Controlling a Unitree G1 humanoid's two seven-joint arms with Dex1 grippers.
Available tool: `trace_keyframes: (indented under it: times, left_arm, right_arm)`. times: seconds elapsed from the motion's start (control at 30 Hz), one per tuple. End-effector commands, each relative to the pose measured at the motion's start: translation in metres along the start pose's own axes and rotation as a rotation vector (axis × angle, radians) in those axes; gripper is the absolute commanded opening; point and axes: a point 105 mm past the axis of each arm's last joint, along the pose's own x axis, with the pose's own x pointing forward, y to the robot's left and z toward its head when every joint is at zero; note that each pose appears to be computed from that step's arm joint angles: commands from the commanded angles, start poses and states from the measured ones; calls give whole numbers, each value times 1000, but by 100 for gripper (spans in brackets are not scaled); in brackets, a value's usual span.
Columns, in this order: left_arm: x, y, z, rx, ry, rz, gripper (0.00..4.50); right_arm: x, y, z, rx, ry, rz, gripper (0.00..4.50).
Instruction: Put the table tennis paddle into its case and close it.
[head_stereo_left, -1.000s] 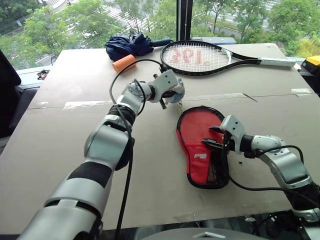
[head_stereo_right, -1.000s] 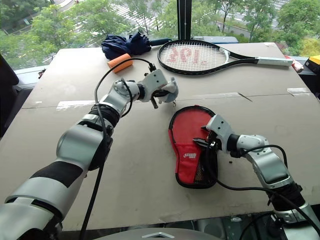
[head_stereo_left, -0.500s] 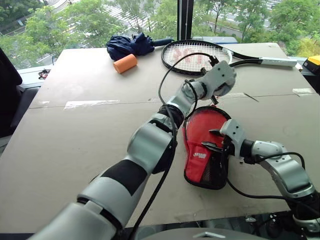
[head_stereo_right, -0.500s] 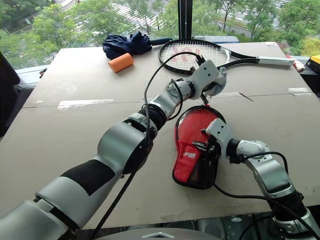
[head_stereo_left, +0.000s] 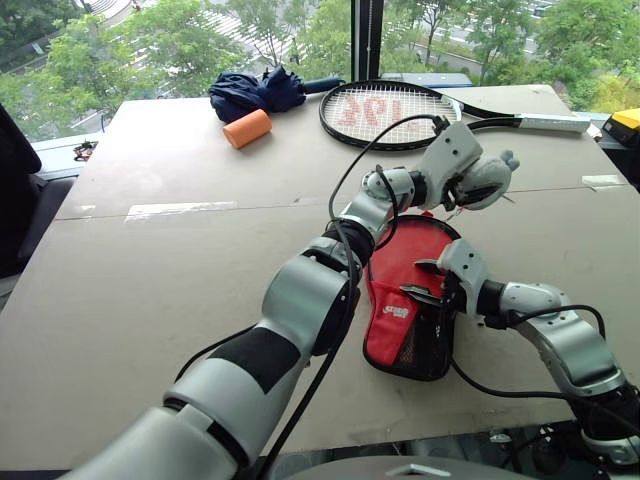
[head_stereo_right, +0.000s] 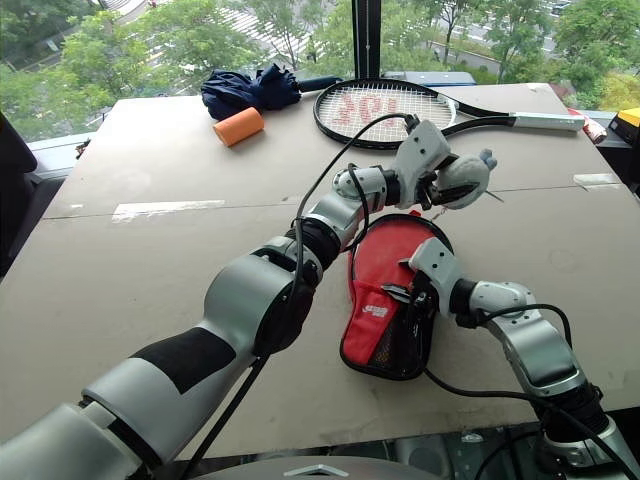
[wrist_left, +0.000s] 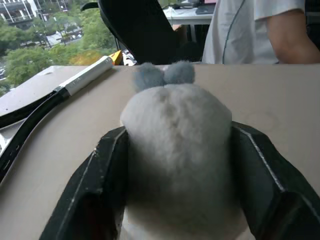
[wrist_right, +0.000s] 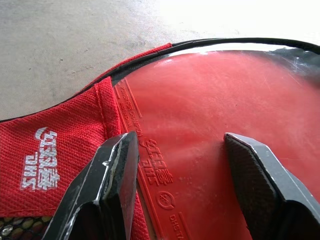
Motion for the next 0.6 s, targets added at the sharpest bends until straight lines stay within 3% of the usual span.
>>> trace_keyframes:
  times: [0.03,0.1,0.23,0.37,0.47,0.6]
  left_arm:
    - [-9,19,38,-62,-150,14,337]
    - [-19,25,44,-86,-182,-24,337]
    - [-35,27,32,-80,-141,-94,337]
    - [-55,9,-12,-45,5,-234,337]
    - [-87,-23,-77,-23,214,-366,337]
    - [-92,-26,-90,6,267,-323,337]
  right_arm:
    - [8,17,-39,77,133,60,274]
    - [8,17,-39,78,131,59,274]
    - [9,17,-39,82,128,61,274]
    - [9,18,-39,83,124,65,274]
    - [8,13,-36,85,115,49,274]
    - [2,10,-34,83,113,45,274]
